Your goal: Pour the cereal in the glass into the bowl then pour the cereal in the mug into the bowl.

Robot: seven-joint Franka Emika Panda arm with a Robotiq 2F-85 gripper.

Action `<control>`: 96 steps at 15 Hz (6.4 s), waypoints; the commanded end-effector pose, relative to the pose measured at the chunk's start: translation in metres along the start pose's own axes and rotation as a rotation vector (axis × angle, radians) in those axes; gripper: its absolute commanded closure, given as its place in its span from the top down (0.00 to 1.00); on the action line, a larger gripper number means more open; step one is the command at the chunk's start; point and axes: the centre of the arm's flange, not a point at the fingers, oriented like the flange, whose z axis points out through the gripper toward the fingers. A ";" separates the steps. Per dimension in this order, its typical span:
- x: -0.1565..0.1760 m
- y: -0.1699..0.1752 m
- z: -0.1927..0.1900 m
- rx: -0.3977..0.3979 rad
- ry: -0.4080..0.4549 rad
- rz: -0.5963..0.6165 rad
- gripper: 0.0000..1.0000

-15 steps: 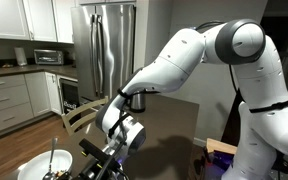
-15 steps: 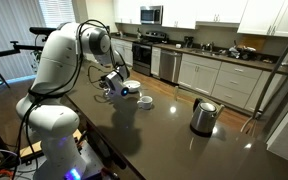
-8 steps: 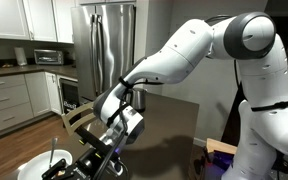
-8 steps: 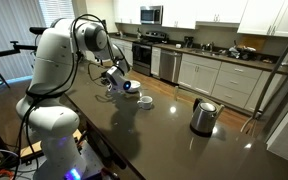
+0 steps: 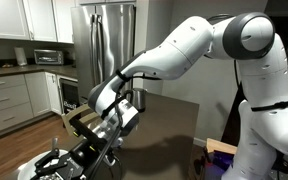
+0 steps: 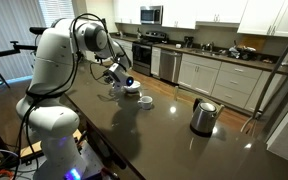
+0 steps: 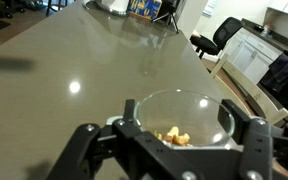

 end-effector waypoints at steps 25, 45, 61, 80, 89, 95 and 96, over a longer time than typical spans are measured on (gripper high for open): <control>0.001 -0.061 -0.020 -0.015 0.284 -0.496 0.60; 0.009 -0.084 -0.076 -0.049 0.645 -0.670 0.60; 0.010 -0.091 -0.080 -0.089 0.681 -0.715 0.60; -0.003 -0.099 -0.051 -0.105 0.855 -0.960 0.60; 0.021 -0.122 -0.036 -0.076 0.876 -1.013 0.60; -0.006 -0.114 -0.028 -0.063 0.924 -1.120 0.60; -0.011 -0.113 -0.027 -0.057 0.933 -1.138 0.60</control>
